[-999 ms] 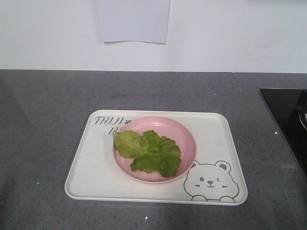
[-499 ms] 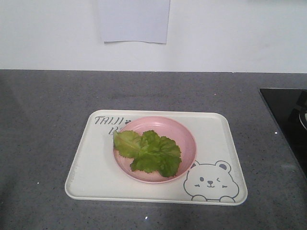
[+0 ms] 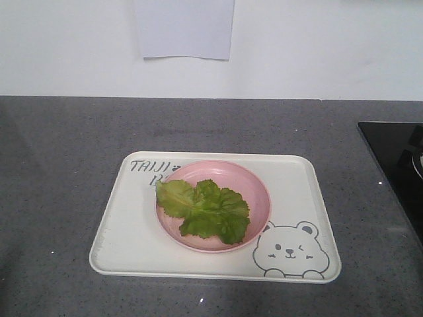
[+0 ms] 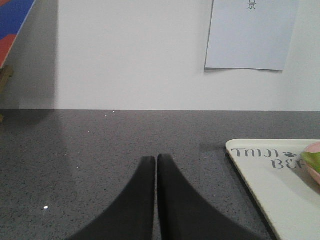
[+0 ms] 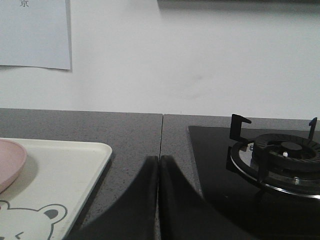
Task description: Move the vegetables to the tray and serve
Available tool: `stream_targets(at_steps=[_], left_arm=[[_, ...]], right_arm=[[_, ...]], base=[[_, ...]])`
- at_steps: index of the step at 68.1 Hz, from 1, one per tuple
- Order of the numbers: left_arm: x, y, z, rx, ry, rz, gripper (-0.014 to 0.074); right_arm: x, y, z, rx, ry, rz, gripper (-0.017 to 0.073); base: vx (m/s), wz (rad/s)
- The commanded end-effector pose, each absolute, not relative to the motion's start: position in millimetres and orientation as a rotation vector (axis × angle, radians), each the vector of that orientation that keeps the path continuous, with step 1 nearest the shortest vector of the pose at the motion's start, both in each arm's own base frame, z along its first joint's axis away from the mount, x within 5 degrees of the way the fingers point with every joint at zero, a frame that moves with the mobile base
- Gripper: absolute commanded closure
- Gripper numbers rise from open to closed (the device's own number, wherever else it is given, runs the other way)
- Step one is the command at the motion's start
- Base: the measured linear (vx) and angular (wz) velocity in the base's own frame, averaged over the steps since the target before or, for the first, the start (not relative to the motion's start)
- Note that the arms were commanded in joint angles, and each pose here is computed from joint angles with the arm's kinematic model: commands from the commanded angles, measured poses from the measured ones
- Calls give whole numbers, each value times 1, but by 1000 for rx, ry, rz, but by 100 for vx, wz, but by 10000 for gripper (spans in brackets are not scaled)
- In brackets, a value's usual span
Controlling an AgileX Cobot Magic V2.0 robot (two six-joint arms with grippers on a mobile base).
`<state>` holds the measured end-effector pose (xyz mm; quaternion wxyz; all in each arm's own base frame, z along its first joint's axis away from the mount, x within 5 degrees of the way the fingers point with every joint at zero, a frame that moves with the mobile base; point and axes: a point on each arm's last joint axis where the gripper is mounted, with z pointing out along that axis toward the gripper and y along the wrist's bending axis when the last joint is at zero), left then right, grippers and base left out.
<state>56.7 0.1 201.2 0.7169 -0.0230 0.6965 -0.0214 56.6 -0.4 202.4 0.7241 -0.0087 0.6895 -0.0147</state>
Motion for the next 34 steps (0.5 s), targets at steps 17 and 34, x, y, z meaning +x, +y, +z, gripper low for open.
stream_targets(at_steps=[17, 34], left_arm=[[56, 0, 200, -61, 1478, -55, 599], [56, 0, 200, -61, 1478, -55, 599]], right_arm=[[56, -1, 203, -23, 1468, -49, 568], [56, -1, 202, -23, 1473, -49, 568]], base=[[0, 0], [0, 0]])
